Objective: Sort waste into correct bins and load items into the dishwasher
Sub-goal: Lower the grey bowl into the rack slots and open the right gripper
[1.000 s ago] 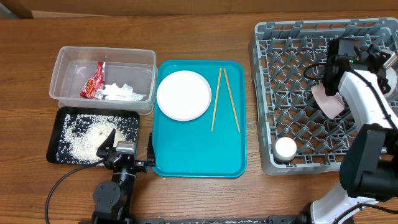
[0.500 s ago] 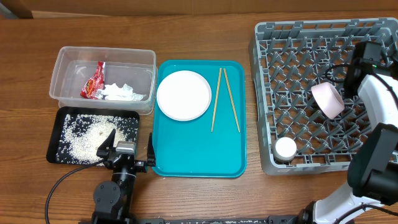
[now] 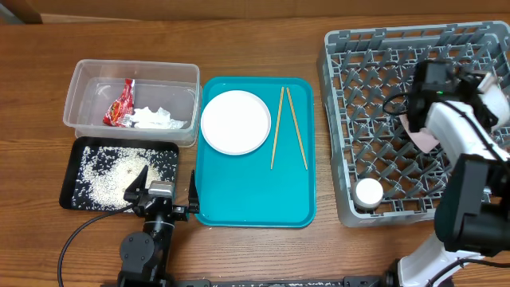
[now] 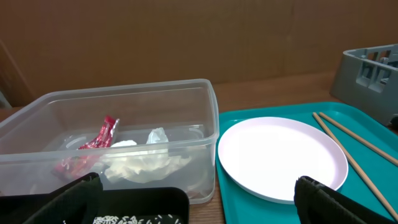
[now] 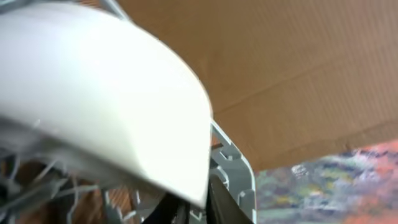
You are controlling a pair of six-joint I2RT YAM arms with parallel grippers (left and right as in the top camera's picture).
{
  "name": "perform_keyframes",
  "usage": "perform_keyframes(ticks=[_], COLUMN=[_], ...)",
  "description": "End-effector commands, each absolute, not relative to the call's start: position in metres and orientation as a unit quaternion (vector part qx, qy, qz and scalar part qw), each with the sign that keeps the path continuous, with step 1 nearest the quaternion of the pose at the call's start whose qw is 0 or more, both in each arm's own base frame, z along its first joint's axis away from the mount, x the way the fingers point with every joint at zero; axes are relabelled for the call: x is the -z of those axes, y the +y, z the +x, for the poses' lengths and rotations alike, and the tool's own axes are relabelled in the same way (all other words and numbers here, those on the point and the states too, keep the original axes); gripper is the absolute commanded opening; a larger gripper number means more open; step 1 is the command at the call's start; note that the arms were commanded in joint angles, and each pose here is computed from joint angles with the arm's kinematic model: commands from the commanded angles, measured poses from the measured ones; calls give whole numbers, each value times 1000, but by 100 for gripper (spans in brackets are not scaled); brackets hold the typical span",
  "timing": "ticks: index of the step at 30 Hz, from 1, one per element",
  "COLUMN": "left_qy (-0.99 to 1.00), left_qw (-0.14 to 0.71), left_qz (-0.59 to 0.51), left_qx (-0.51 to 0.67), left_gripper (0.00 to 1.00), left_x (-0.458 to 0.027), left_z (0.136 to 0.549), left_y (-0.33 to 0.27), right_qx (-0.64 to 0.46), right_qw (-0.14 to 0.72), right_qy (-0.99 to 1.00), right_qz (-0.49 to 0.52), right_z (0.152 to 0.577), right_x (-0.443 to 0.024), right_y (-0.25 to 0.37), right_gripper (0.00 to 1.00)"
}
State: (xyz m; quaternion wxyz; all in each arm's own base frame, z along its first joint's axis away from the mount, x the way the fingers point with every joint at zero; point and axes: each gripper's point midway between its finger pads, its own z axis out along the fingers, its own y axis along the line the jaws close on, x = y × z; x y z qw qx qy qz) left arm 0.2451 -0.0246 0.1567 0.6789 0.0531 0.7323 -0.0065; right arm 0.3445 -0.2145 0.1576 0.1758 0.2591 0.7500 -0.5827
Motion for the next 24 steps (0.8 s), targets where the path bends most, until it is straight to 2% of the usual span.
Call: perform_keyframes(ticks=[1,6,8,9,11,15,21,24], left_qy=[730,730,730,730,730,730,730,730], left_qw=[682,682,682,682,682,682,682,682], left_qz=[47,47,47,47,47,47,47,47], left_qx=[11,10,11,10,11,11,11,10], left_gripper=[100,100,100,100,100,100,100,100], left_x=[-158,-158,-158,-158,-158,-158,-158,-158], left_z=[245,245,245,245,245,245,245,245], left_y=[-23,-23,-23,-23,-23,-23,-23,-23], right_qx=[596,593,589,586,575,533,419,334], right_qw=[170,179,193,204,228,286,387,397], right_qy=[751,758,760,762,764,777,811,851], right_qz=[228,203,192,187,182,171,130,85], right_z=[351,359,366,370,378,393,401,401], right_x=[-161,-161,-163,-166,-173,-197,-247,-242], right_y=[-206,-187,-174,-166,-151,-115,-38,-2], right_gripper=[14,20,32,43,57,70,73,70])
